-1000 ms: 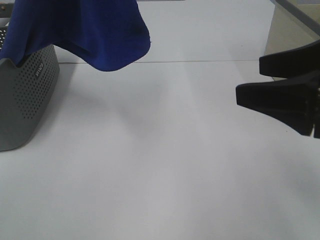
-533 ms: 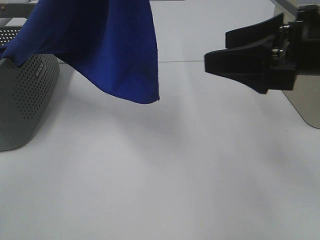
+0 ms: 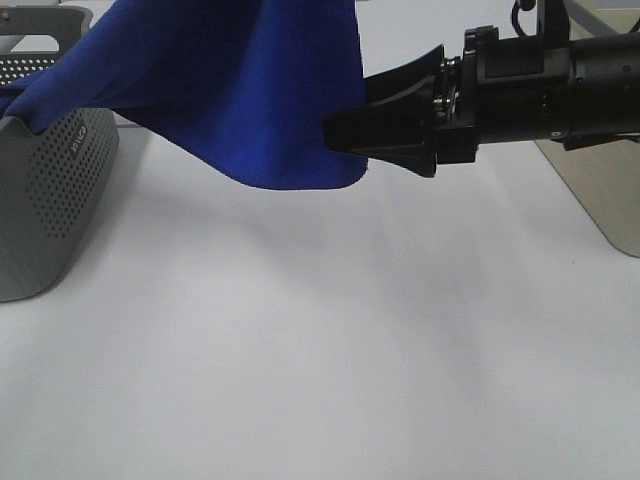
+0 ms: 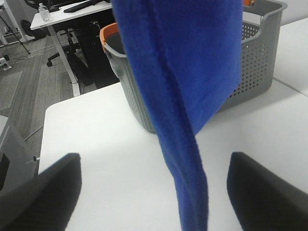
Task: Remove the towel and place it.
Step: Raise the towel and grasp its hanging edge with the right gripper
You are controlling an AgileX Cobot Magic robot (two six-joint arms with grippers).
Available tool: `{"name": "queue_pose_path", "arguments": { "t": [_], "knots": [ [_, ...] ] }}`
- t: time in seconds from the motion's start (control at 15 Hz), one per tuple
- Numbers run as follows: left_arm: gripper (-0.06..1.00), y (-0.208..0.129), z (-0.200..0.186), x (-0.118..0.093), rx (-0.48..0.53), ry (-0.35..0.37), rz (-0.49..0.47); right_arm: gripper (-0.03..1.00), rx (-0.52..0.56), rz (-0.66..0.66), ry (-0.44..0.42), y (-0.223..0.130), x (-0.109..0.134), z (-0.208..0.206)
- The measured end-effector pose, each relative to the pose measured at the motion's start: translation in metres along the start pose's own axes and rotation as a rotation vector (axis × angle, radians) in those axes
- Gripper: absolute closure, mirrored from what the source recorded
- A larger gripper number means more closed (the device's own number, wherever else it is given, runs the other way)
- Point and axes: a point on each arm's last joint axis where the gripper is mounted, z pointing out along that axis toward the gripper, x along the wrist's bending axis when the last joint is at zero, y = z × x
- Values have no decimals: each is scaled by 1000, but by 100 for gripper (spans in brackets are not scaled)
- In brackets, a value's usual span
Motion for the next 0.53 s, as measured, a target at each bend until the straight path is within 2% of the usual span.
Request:
{"name": "queue_pose_path", "arguments": {
  "t": [0.27, 0.4, 0.53],
  "knots": [
    [94, 6, 1, 6, -62, 72, -1, 16, 29, 32, 10, -13, -9, 9],
    [94, 6, 9, 4, -65, 71, -1, 17, 27, 25, 13, -13, -9, 9],
    [94, 4, 17, 1, -56, 57, 1, 23, 25, 19, 17, -12, -9, 9]
  ]
}}
